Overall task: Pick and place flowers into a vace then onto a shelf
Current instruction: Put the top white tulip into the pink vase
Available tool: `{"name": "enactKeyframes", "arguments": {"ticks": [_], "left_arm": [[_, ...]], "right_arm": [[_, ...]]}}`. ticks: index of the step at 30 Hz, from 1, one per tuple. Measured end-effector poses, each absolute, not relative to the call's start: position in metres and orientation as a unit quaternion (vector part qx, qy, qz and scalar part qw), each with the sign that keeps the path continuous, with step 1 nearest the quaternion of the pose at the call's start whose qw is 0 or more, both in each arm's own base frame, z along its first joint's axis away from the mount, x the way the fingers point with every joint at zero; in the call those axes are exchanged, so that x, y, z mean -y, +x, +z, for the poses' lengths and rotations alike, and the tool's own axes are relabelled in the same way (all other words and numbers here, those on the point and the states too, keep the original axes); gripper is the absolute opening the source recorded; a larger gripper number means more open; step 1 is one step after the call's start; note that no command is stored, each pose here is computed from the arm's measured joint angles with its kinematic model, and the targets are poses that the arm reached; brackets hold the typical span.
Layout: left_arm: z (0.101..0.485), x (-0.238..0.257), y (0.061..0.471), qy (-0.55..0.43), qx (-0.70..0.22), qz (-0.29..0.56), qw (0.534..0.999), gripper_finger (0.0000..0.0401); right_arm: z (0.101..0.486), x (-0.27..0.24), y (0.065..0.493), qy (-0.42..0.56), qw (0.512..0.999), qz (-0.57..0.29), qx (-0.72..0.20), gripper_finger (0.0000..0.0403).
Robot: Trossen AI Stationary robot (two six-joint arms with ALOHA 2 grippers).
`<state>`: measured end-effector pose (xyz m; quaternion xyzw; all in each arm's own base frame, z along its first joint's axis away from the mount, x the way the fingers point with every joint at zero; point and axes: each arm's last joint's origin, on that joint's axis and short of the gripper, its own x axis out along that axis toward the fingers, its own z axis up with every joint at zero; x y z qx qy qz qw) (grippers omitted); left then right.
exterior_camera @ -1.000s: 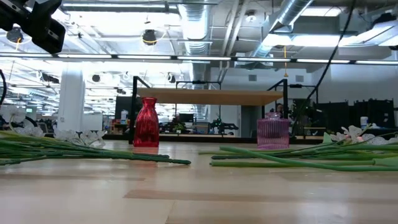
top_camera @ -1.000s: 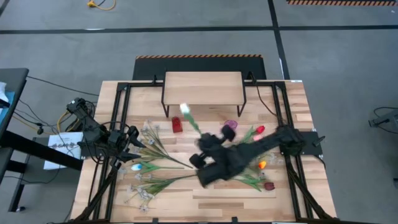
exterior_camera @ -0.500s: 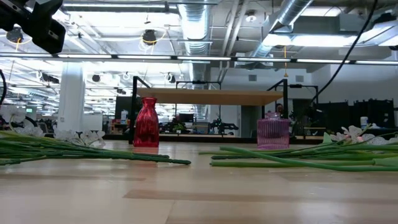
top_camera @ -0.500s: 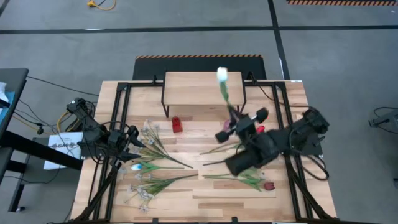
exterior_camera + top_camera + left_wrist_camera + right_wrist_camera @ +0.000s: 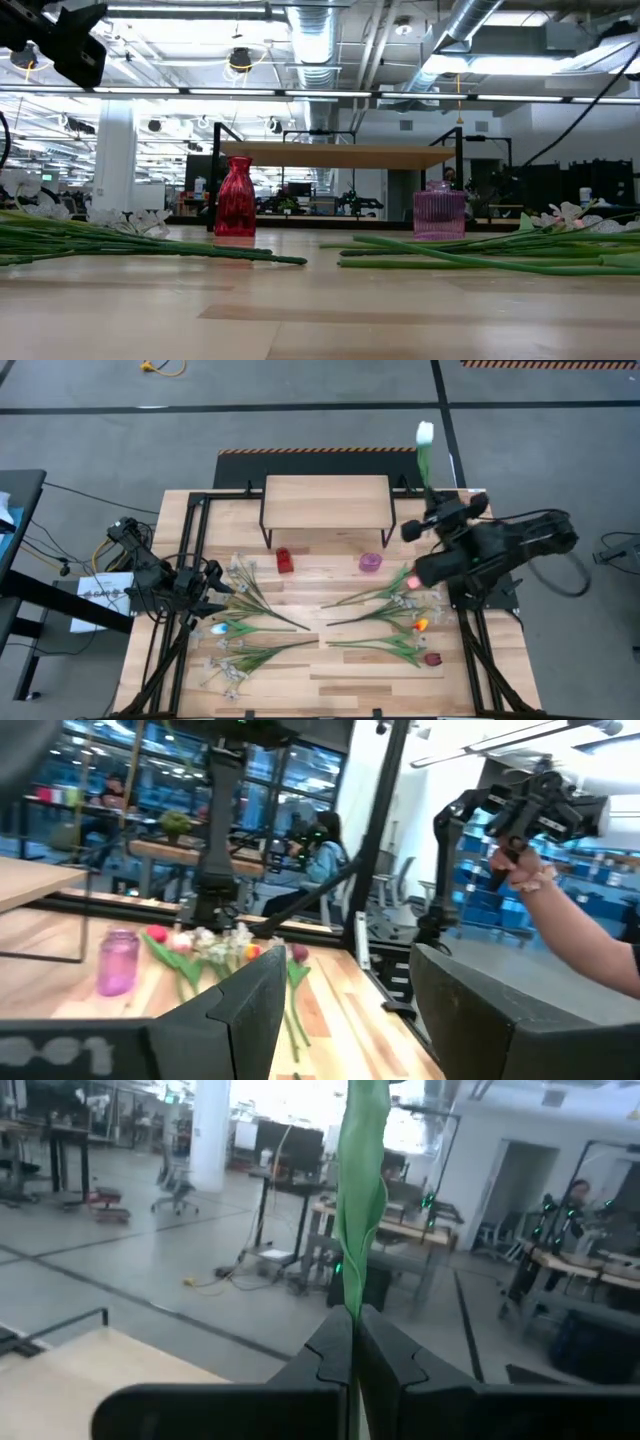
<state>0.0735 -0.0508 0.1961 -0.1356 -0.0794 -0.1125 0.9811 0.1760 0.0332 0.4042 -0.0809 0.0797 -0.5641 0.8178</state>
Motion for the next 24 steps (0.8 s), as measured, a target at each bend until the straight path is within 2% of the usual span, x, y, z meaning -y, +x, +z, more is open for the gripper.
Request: {"name": "enactKeyframes", "arguments": {"ticks": [3, 6, 9, 12, 14, 18, 24], "left_arm": [[0.196, 0.050, 0.074, -0.136, 0.079, -0.100, 0.982, 0.0204], [0.195, 0.050, 0.074, -0.135, 0.077, -0.099, 0.983, 0.0204], [0.195, 0.050, 0.074, -0.135, 0.077, -0.099, 0.983, 0.0204], [0.195, 0.050, 0.074, -0.132, 0.077, -0.099, 0.983, 0.0204], [0.195, 0.050, 0.074, -0.131, 0.077, -0.099, 0.983, 0.0204], [0.195, 0.050, 0.074, -0.130, 0.077, -0.093, 0.984, 0.0204], [0.194, 0.050, 0.074, -0.094, 0.075, -0.083, 0.989, 0.0204]], "right_arm": [[0.410, -0.034, 0.164, -0.059, 0.842, -0.514, -0.149, 0.0000], [0.412, -0.040, 0.167, -0.036, 0.879, -0.413, -0.234, 0.0000], [0.418, -0.048, 0.179, -0.041, 0.918, -0.303, -0.253, 0.0000], [0.424, -0.058, 0.196, -0.099, 0.954, -0.191, -0.210, 0.0000], [0.428, -0.060, 0.204, -0.147, 0.965, -0.151, -0.156, 0.0000], [0.428, -0.045, 0.206, -0.203, 0.970, -0.119, -0.059, 0.0000], [0.393, -0.005, 0.193, -0.187, 0.981, -0.060, 0.007, 0.0000]]}}
